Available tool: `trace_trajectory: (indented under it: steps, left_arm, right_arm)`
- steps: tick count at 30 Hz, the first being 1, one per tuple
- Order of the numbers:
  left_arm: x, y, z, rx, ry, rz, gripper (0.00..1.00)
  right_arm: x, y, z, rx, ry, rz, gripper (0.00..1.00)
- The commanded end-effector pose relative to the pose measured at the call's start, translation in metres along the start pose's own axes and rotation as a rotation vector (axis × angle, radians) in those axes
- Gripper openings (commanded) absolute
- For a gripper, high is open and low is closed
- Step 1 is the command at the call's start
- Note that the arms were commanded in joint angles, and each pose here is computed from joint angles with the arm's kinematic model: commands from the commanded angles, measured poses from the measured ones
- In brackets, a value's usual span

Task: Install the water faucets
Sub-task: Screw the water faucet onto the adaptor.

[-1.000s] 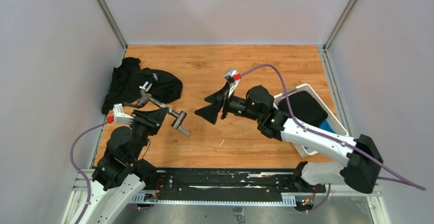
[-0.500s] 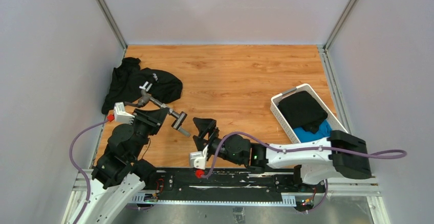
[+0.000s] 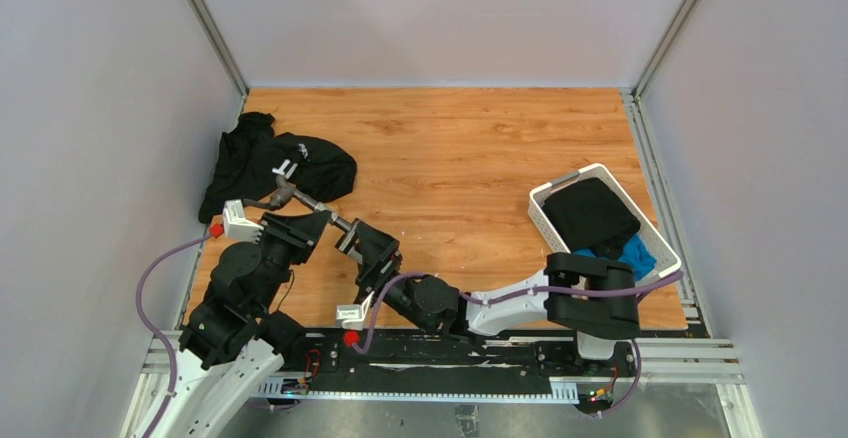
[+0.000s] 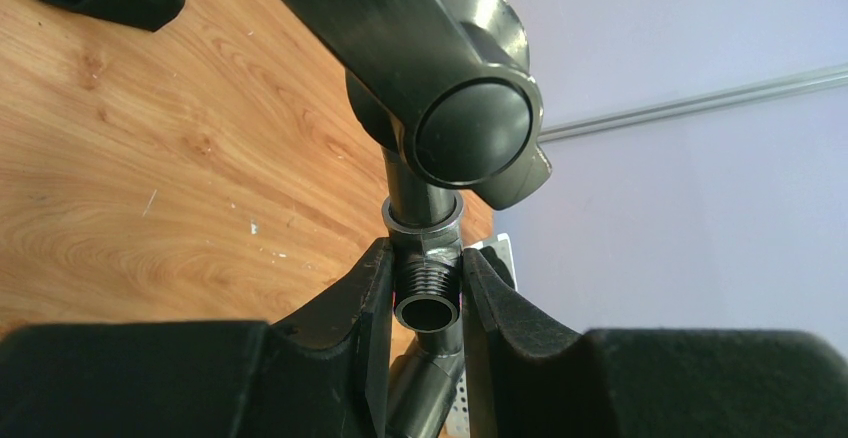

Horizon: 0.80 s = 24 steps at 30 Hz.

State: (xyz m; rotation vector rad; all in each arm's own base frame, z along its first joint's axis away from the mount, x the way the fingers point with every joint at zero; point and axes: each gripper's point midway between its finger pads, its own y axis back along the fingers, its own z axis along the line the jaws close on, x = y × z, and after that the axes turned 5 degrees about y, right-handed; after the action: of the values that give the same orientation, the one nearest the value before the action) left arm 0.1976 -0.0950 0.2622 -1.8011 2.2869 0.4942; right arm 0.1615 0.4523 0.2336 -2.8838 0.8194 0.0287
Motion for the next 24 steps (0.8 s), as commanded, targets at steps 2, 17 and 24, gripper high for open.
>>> trace_trajectory:
  steps: [2,17,24]
  left_arm:
    - [-0.013,0.005,-0.034,0.113,0.042,-0.040,0.00]
    - [-0.012,0.005,-0.037,0.124,0.038,-0.033,0.00]
    - [-0.008,0.002,-0.036,0.126,0.038,-0.018,0.00]
  right_arm:
    - [0.000,-0.009,-0.040,0.159,-0.038,0.056,0.83]
    - [0.002,-0.007,-0.045,0.167,-0.453,0.050,0.29]
    - [0.000,-0.001,-0.063,0.022,-1.172,-0.089,0.24]
